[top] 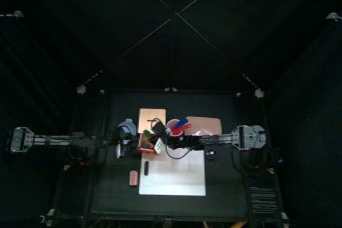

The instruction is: Put carrot into open drawer

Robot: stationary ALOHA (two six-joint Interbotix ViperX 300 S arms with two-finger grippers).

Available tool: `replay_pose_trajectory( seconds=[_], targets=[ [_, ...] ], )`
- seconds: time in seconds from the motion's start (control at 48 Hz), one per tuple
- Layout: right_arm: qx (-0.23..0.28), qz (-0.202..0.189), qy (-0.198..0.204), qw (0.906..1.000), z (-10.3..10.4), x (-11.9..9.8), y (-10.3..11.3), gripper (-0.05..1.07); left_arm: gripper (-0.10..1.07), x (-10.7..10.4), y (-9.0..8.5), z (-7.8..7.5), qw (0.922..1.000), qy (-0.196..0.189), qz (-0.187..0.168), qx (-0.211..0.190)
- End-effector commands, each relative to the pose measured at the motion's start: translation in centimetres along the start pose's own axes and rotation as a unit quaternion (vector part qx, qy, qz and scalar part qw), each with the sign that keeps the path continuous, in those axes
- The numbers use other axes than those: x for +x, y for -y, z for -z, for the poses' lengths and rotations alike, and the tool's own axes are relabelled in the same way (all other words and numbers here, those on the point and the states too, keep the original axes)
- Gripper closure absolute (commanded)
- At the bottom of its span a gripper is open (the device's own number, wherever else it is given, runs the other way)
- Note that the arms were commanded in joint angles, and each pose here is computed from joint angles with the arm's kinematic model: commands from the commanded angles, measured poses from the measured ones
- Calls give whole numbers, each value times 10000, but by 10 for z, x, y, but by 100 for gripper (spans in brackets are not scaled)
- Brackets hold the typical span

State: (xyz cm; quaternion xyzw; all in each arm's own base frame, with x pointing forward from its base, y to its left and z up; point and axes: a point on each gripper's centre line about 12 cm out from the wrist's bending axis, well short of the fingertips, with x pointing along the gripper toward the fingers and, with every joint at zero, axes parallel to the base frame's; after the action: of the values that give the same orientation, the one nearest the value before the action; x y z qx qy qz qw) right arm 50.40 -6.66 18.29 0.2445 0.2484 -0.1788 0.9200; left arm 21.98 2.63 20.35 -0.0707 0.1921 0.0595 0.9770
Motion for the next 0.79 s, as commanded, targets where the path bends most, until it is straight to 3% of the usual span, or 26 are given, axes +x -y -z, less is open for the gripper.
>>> replay_pose_trajectory(
  seconds=[0.0,0.438,0.771],
  targets=[
    [-40,29,275,9996,-23,-13,-3,68,11,1,0,-5,10000,70,-4,-19],
    [-35,170,-49,9998,5,13,4,68,11,0,0,-3,10000,40,-8,-43],
    [-78,84,167,9998,-13,0,-4,68,11,0,0,-3,10000,42,-12,-73]
  ],
)
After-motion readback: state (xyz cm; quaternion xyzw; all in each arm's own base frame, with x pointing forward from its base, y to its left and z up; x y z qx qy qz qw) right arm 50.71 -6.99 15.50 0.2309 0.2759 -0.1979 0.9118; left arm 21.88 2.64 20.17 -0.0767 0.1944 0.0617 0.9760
